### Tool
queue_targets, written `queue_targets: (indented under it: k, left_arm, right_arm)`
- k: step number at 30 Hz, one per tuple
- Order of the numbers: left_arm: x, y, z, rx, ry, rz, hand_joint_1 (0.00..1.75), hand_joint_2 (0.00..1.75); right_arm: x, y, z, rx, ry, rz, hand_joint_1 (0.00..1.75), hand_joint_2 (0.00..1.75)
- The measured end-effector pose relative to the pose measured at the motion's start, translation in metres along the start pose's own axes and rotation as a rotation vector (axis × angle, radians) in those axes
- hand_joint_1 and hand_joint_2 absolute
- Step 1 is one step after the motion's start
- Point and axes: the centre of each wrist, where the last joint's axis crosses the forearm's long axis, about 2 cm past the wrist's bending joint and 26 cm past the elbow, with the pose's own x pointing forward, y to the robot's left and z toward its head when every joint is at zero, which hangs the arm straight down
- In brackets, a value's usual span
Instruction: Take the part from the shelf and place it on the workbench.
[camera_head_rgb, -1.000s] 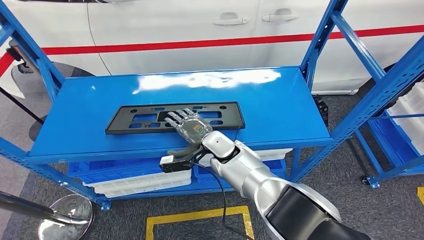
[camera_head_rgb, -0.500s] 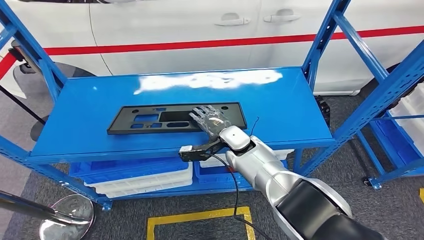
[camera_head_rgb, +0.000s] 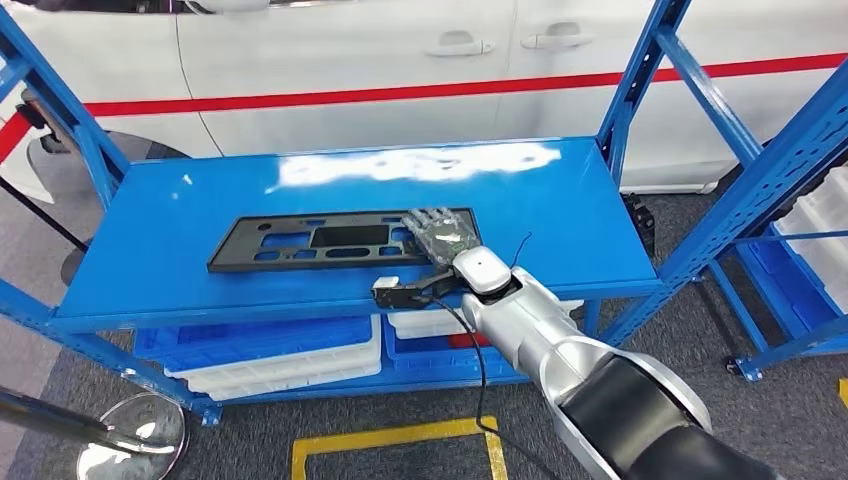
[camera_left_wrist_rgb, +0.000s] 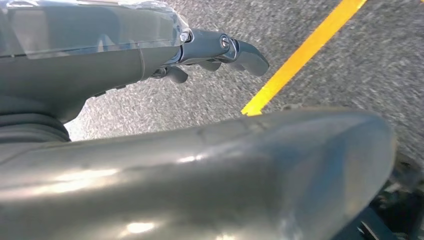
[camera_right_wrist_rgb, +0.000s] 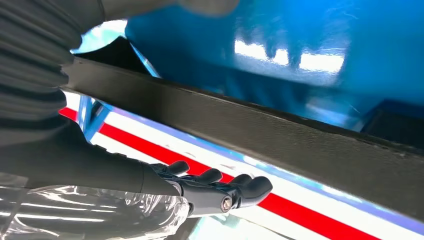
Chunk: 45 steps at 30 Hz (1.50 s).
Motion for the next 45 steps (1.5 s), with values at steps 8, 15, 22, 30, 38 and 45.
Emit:
queue_targets:
  k: [8, 15, 22, 30, 38, 45]
  left_arm:
    - [-0.001, -0.001, 0.0, 0.005, 0.002, 0.0, 0.0, 0.0]
    - [-0.002, -0.003, 0.001, 0.003, 0.004, 0.004, 0.0, 0.0]
    - [-0.003, -0.003, 0.001, 0.002, 0.003, 0.005, 0.0, 0.0]
    - [-0.003, -0.003, 0.001, 0.002, 0.002, 0.007, 0.0, 0.0]
    - [-0.005, -0.002, 0.001, -0.012, -0.048, 0.041, 0.0, 1.75]
    - [-0.013, -0.004, 0.001, -0.003, -0.079, 0.09, 0.0, 1.31]
  right_arm:
    - [-0.004, 0.001, 0.001, -0.001, 0.014, -0.011, 1.68, 1.75]
    - [-0.018, 0.005, 0.004, -0.022, 0.051, -0.041, 1.69, 1.75]
    - [-0.02, -0.001, 0.002, -0.04, 0.051, -0.042, 1.71, 1.75]
    - [-0.02, -0.001, 0.002, -0.074, 0.018, -0.028, 1.75, 1.75]
    - [-0.028, -0.032, -0.004, -0.299, -0.251, -0.367, 1.75, 1.75]
    - [-0.021, -0.057, 0.016, -0.515, -0.557, -1.046, 1.75, 1.75]
